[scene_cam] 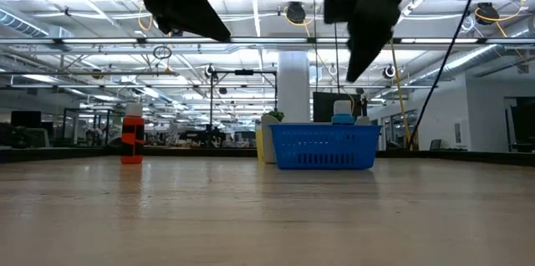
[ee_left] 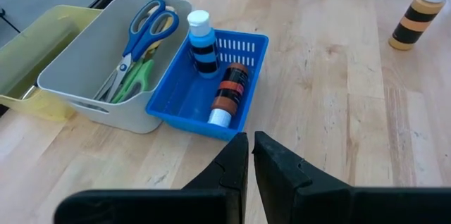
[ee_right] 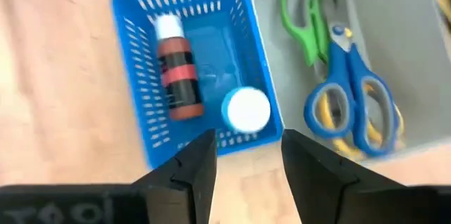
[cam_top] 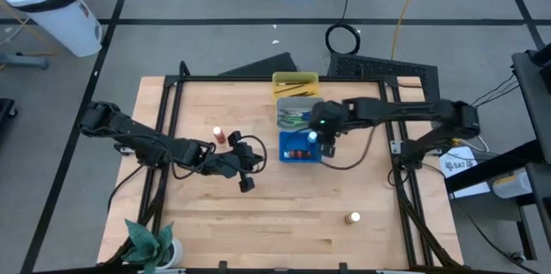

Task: Pick & Place Paint Supplies
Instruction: Put the yellow paint bottle into the blue bin

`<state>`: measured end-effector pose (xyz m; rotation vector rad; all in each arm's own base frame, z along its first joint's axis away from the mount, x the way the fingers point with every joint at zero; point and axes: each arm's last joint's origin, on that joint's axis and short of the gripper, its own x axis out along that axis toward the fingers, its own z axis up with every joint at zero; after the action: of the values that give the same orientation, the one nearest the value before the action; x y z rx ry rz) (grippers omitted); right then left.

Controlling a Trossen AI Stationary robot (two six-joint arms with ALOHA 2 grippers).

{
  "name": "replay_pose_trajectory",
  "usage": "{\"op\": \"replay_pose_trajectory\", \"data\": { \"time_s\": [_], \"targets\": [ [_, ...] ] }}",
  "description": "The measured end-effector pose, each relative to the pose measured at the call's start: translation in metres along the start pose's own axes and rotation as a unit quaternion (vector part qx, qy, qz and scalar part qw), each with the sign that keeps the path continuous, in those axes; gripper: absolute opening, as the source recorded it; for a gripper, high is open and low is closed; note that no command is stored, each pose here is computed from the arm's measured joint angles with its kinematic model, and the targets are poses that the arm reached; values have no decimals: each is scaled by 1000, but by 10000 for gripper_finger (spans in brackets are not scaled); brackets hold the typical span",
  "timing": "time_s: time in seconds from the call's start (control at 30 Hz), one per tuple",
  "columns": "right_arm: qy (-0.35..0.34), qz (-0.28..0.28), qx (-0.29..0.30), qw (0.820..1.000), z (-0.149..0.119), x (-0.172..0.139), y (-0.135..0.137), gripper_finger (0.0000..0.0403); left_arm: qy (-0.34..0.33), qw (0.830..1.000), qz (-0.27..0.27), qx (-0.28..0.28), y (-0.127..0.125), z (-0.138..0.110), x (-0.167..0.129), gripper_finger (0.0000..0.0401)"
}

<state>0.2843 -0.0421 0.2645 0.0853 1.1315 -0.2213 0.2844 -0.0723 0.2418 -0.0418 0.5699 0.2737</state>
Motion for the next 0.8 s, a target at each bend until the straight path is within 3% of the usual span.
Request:
{"op": "replay_pose_trajectory", "data": {
  "time_s": [0.1,0.2,0.3,0.37,0.4,0.53,0.57,0.6,0.67,0.8],
  "targets": [
    [-21,25,36,999,-7,-25,5,146,0,1000,0,0,0,0,0,37],
    [-62,93,53,992,-15,-49,18,143,0,1000,0,-5,0,0,0,37],
    [-179,201,11,963,-18,-70,44,142,0,1000,0,-8,0,0,0,37],
    [-277,278,-31,919,-20,-81,61,143,0,1000,0,-9,0,0,0,37],
    [-328,317,-59,888,-22,-87,70,143,0,1000,0,-10,0,0,0,37],
    [-479,454,-180,729,-43,-96,99,143,0,1000,0,-14,0,0,0,37],
    [-503,473,-197,696,-50,-95,105,143,0,1000,0,-15,0,0,0,37],
    [-517,481,-205,678,-56,-94,110,144,0,1000,0,-17,0,0,0,37],
    [-527,462,-201,684,-61,-93,120,154,0,1000,0,-19,0,0,0,37],
    [-492,395,-211,747,-67,-98,144,206,0,1000,0,-18,0,0,0,37]
  ]
}}
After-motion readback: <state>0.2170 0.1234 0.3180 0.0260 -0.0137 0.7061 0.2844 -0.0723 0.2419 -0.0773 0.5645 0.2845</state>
